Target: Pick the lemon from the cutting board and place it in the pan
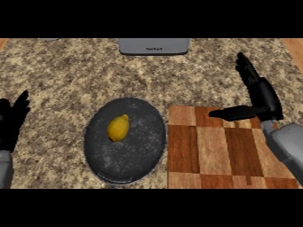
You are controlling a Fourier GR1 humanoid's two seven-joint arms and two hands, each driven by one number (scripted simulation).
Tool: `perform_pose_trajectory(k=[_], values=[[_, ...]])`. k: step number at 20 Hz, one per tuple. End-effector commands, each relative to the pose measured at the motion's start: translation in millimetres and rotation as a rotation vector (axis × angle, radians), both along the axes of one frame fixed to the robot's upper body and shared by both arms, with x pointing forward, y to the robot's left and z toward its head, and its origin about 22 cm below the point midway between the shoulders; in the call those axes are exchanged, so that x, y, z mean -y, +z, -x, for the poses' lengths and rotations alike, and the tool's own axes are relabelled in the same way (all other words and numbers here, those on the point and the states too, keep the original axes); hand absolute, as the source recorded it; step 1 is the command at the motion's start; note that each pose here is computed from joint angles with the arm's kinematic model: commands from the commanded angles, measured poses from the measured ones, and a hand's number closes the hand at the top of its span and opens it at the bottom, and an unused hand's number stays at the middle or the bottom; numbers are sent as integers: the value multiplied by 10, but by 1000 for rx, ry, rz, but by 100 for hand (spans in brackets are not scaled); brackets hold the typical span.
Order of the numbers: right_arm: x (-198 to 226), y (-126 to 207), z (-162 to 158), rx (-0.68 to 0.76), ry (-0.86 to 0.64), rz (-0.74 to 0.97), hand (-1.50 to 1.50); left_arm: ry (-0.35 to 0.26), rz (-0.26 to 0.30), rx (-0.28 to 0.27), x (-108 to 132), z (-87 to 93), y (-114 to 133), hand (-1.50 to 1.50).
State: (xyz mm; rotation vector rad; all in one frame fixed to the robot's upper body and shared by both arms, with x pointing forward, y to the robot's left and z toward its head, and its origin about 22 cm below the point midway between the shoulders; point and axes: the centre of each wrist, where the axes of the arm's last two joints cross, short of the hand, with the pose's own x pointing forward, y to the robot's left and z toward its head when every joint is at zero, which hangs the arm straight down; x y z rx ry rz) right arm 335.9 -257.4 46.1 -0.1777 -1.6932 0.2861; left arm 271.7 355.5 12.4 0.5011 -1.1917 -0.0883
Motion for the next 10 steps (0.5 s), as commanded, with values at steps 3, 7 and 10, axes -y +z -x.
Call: perform_pose_trajectory(k=[3, 7, 10], values=[[663, 227, 73, -1, 11, 23, -150, -15, -7, -1, -89, 168, -153, 0], [1076, 117, 349, 6, 40, 34, -150, 12, -15, 3, -1, 14, -48, 0], [1433, 290, 383, -6, 50, 41, -150, -4, 3, 14, 19, -5, 44, 0]])
